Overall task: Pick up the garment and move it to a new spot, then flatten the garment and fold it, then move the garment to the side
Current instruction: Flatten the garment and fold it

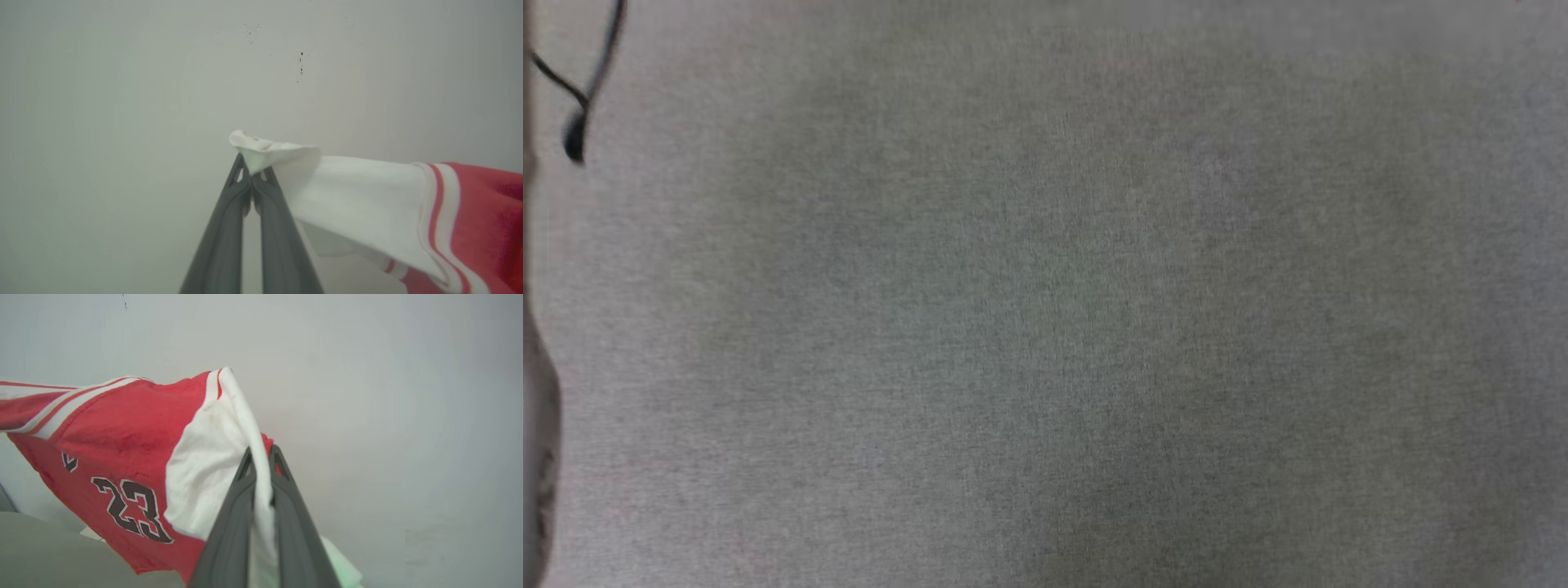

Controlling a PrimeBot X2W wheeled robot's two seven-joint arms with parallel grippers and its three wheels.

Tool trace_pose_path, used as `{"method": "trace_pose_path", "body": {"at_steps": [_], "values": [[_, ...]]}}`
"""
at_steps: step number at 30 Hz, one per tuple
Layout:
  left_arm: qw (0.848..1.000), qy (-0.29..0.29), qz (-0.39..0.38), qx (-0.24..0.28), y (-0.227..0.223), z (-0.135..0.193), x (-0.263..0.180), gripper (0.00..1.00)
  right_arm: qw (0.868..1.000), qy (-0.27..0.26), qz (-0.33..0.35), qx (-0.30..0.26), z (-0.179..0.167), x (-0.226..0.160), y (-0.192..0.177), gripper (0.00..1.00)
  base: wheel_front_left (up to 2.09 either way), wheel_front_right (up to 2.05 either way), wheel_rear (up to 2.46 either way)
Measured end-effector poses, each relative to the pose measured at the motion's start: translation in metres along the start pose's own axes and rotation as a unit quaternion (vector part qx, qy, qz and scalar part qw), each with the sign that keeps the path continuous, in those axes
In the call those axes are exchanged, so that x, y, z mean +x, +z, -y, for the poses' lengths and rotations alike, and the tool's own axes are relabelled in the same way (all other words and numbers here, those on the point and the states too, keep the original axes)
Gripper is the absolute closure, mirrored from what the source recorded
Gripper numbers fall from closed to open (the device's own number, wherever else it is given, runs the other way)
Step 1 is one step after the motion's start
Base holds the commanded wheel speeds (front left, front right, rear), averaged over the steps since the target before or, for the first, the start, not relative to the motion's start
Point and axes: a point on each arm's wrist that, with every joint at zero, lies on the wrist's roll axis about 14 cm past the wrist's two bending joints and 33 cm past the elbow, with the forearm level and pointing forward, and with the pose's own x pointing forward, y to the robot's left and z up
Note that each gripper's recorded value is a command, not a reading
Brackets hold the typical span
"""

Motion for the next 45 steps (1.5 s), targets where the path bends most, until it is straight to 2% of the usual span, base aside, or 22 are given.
{"method": "trace_pose_path", "body": {"at_steps": [5, 9, 16, 22, 27, 32, 38, 45], "values": [[1.000, 0.000, 0.028, 0.006, 0.000, -0.002, 0.030, 1.00, 0.999, 0.006, 0.051, -0.009, -0.002, 0.032, 0.014, 1.00, 0.00, 0.00, 0.00], [1.000, -0.005, 0.018, 0.001, -0.027, 0.001, 0.045, 1.00, 0.998, 0.019, 0.058, -0.011, -0.010, 0.056, -0.003, 1.00, 0.00, 0.00, 0.00], [0.998, -0.011, -0.057, -0.021, -0.130, 0.008, 0.040, 1.00, 0.999, 0.048, -0.007, 0.005, -0.033, 0.086, -0.102, 1.00, 0.00, 0.00, 0.00], [0.991, -0.002, -0.125, -0.045, -0.206, 0.007, 0.011, 1.00, 0.995, 0.070, -0.072, 0.026, -0.055, 0.086, -0.179, 1.00, 0.00, 0.00, 0.00], [0.983, 0.018, -0.169, -0.076, -0.236, 0.002, -0.027, 1.00, 0.989, 0.076, -0.121, 0.046, -0.063, 0.056, -0.219, 1.00, 0.00, 0.00, 0.00], [0.968, 0.048, -0.226, -0.100, -0.260, -0.008, -0.093, 1.00, 0.979, 0.083, -0.168, 0.080, -0.076, -0.001, -0.254, 1.00, 0.00, 0.00, 0.00], [0.955, 0.077, -0.265, -0.111, -0.253, -0.022, -0.176, 1.00, 0.970, 0.085, -0.194, 0.117, -0.087, -0.080, -0.263, 1.00, 0.00, 0.00, 0.00], [0.958, 0.097, -0.250, -0.107, -0.207, -0.029, -0.242, 1.00, 0.967, 0.081, -0.199, 0.139, -0.092, -0.152, -0.246, 1.00, 0.00, 0.00, 0.00]]}}
